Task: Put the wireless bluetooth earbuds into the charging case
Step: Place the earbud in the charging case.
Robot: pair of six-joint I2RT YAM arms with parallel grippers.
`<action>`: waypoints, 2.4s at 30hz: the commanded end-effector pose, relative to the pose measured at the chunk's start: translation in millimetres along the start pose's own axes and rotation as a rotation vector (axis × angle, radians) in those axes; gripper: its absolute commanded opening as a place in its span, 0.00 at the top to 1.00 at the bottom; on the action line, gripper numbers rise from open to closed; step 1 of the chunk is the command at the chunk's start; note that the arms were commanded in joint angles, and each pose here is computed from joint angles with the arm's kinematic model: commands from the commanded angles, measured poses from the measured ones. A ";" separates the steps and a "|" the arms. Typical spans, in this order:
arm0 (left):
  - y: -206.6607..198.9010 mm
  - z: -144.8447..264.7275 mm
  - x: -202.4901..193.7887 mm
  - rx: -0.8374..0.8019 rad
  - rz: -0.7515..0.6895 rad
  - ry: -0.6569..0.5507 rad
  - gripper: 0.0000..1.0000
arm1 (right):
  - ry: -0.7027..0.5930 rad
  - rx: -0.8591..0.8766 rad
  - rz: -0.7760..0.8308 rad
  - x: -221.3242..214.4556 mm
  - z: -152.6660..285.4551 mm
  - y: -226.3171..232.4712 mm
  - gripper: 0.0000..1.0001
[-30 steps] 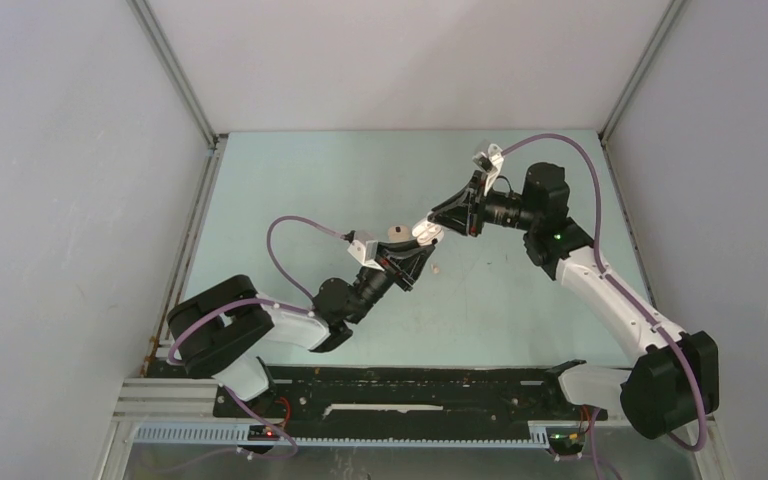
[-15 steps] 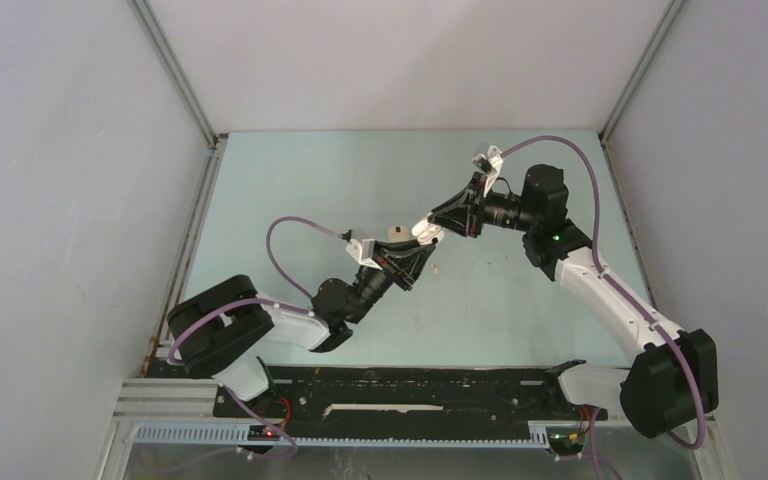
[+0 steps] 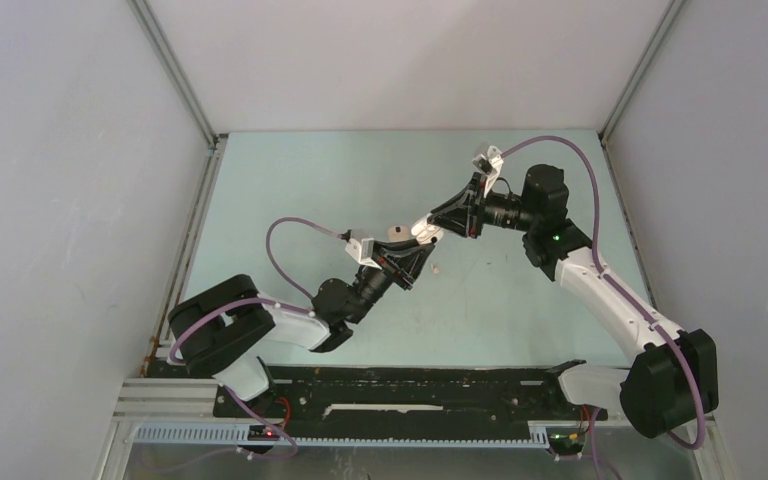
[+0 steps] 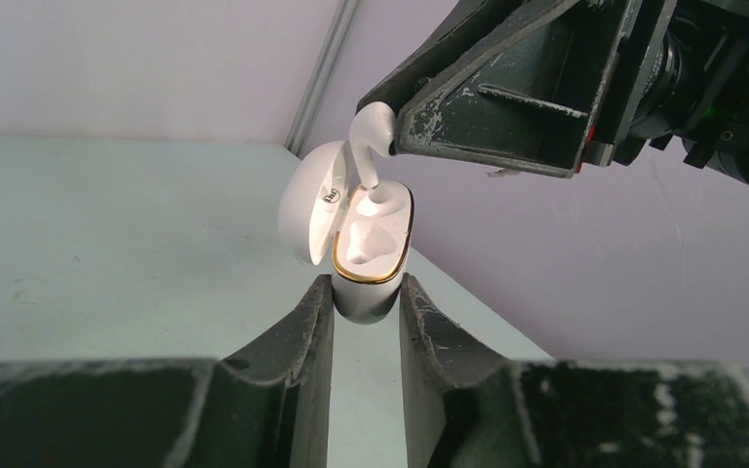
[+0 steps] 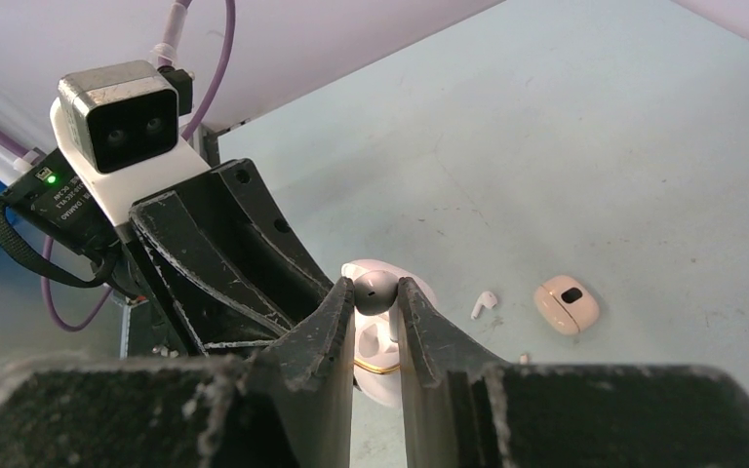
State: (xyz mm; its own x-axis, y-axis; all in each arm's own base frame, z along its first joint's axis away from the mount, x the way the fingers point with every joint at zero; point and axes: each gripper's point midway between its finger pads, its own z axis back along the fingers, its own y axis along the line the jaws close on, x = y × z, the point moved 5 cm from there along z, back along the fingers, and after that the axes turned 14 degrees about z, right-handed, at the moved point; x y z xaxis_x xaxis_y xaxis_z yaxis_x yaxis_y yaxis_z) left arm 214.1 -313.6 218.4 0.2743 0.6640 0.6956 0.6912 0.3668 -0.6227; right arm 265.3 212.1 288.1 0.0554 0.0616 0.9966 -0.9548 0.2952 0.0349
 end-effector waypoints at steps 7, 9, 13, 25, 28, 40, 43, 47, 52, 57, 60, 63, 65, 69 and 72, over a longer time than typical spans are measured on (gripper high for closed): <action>-10.7 -5.4 19.8 -0.025 0.039 -0.102 1.00 | -0.025 0.021 0.041 4.8 1.0 4.0 0.84; -11.0 -5.7 20.6 -0.026 0.039 -0.104 1.00 | -0.022 0.017 0.041 3.9 1.3 3.1 0.84; -11.5 -5.5 20.9 -0.029 0.037 -0.103 1.00 | -0.022 0.015 0.046 2.2 1.1 2.9 0.84; -8.6 -3.5 23.0 -0.012 0.029 -0.113 1.00 | -0.013 0.016 0.046 -0.8 2.2 3.9 0.81; -8.7 -3.5 23.0 -0.013 0.028 -0.113 1.00 | -0.018 0.009 0.039 0.3 2.5 2.8 0.80; -7.9 -4.4 25.4 -0.001 0.032 -0.127 1.00 | -0.024 -0.019 0.013 2.7 4.3 -0.1 0.76; -7.6 -4.8 25.4 0.001 0.030 -0.129 1.00 | -0.024 -0.025 0.008 3.2 5.6 -0.7 0.75; -8.1 -5.4 23.0 -0.007 0.027 -0.118 1.00 | -0.027 -0.037 0.001 3.9 6.7 -3.1 0.74; -9.1 -6.3 20.3 -0.019 0.023 -0.105 1.00 | -0.025 -0.029 -0.003 2.8 4.4 -1.7 0.68; -7.1 -5.9 18.6 -0.016 0.011 -0.100 1.00 | -0.022 -0.027 -0.007 1.9 3.8 -1.3 0.62; -6.5 -5.8 17.0 -0.017 0.005 -0.094 1.00 | -0.024 -0.028 -0.009 2.4 3.8 -1.5 0.60; -5.2 -5.4 15.6 -0.016 -0.005 -0.088 1.00 | -0.035 -0.026 -0.014 5.1 5.7 -2.2 0.60; -4.2 -4.5 14.4 -0.015 -0.019 -0.083 1.00 | -0.040 -0.028 -0.018 6.3 7.1 -3.6 0.60; 8.3 -2.0 3.9 0.024 -0.084 -0.032 1.00 | -0.052 -0.053 -0.012 9.6 15.9 -11.4 0.61; 19.7 1.1 -7.6 0.050 -0.137 0.015 1.00 | -0.042 -0.082 -0.023 6.2 25.2 -20.8 0.61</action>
State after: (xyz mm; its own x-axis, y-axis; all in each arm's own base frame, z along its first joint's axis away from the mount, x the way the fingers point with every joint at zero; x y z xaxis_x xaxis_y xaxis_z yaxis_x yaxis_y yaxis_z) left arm 220.3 -310.6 209.9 0.2394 0.6494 0.7218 0.6714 0.4263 -0.6062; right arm 276.1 195.5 286.2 0.1010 0.0337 0.9943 -0.9318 0.3535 0.0827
